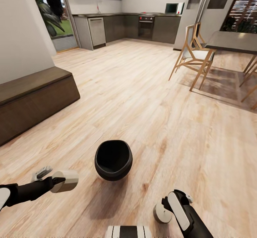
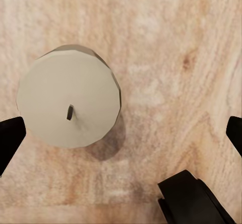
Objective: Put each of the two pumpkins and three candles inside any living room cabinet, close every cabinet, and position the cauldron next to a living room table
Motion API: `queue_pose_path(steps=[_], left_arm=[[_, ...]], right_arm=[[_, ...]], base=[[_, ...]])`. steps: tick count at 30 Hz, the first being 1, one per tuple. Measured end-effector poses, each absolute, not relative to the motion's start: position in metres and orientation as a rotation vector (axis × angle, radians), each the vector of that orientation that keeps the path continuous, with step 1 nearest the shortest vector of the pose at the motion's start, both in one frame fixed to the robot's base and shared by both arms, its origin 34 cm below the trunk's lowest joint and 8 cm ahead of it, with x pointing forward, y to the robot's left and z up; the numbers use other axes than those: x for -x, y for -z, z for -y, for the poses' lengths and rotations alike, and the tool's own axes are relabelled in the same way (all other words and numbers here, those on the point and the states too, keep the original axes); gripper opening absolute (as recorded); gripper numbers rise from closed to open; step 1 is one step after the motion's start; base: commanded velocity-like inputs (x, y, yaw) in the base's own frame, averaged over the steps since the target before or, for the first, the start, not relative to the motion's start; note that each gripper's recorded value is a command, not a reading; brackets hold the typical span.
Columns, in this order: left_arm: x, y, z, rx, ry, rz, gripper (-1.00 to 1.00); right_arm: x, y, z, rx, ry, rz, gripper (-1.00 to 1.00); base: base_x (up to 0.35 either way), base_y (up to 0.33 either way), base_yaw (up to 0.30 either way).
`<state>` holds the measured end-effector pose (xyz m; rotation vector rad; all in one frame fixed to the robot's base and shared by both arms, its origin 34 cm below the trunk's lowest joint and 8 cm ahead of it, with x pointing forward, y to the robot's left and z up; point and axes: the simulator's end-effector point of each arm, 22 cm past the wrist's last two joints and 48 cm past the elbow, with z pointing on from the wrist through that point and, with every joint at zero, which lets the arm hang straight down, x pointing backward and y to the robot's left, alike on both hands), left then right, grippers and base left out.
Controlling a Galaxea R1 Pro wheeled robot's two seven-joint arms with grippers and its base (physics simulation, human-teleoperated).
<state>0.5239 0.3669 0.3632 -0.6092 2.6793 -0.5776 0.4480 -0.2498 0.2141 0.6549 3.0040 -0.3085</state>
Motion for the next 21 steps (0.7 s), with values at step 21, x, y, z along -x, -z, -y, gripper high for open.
queue_pose_path(steps=[21], left_arm=[[-0.507,-0.320,-0.357,0.626,0.581,-2.777,-1.00]], right_arm=[[-0.442,-0.180,0.215,-0.548,0.196,-3.039,1.00]], base=[[0.000,0.000,0.000]])
